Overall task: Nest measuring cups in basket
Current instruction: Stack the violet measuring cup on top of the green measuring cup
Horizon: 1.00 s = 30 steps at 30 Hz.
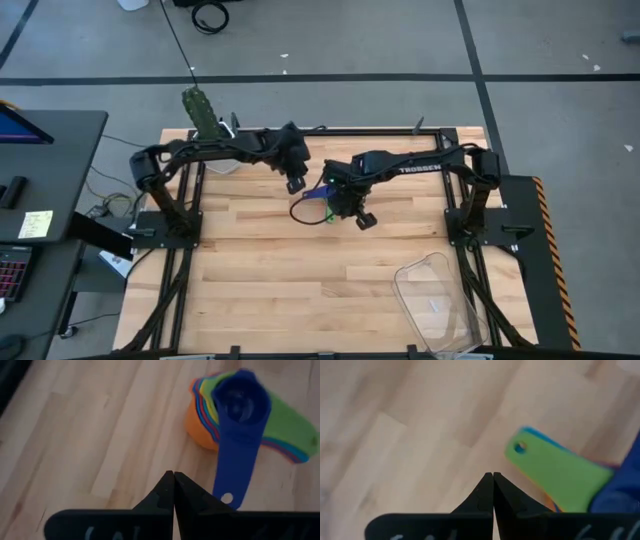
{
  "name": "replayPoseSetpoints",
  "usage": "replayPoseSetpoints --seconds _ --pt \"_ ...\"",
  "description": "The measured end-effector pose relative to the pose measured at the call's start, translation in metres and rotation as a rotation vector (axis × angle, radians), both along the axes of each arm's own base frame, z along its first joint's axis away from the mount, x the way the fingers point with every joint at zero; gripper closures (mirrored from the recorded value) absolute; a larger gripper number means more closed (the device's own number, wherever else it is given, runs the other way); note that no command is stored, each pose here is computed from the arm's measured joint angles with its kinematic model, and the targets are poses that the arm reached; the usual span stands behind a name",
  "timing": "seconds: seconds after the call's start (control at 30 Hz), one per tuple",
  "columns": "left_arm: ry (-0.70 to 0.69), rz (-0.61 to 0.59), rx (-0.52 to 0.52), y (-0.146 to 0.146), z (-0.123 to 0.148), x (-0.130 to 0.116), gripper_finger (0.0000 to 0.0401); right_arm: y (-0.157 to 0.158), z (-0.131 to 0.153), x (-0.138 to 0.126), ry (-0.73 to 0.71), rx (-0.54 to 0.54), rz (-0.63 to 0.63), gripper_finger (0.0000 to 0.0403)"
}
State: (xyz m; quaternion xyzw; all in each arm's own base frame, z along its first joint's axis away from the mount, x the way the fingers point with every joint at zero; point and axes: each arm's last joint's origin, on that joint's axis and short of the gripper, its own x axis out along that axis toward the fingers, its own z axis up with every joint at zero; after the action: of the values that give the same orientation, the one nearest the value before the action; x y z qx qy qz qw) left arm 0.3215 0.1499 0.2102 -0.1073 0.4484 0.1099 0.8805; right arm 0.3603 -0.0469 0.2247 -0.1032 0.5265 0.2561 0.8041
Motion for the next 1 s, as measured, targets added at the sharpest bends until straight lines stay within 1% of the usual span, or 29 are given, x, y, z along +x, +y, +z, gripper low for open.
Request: replayPoseSetpoints --seconds 0.07,0.13,0.3,0.43,0.63,1.0 --pt "0.014 -0.028 0.009 0.001 -0.006 0.002 0.0396 -0.001 -0.007 -0.001 0.019 -0.037 -0.041 0.0398" --pt "0.026 -0.048 0.011 0.001 -0.011 0.004 0.0396 -0.003 -0.011 -0.002 0.028 -0.051 -0.075 0.0399" --pt "0.03 -0.105 -0.053 -0.001 -0.023 0.008 0.0397 -0.005 -0.025 -0.008 0.069 -0.028 -0.143 0.0399" --pt "0.03 -0.123 -0.068 -0.004 -0.025 0.01 0.0397 -0.004 -0.032 -0.009 0.072 -0.021 -0.172 0.0399" --pt "0.037 -0.165 -0.1 -0.014 -0.025 0.012 0.0397 -0.004 -0.039 -0.007 0.018 -0.021 -0.178 0.04" --pt "0.04 -0.228 -0.103 -0.037 -0.025 0.021 0.0397 -0.005 -0.038 -0.004 -0.018 -0.025 -0.178 0.0397"
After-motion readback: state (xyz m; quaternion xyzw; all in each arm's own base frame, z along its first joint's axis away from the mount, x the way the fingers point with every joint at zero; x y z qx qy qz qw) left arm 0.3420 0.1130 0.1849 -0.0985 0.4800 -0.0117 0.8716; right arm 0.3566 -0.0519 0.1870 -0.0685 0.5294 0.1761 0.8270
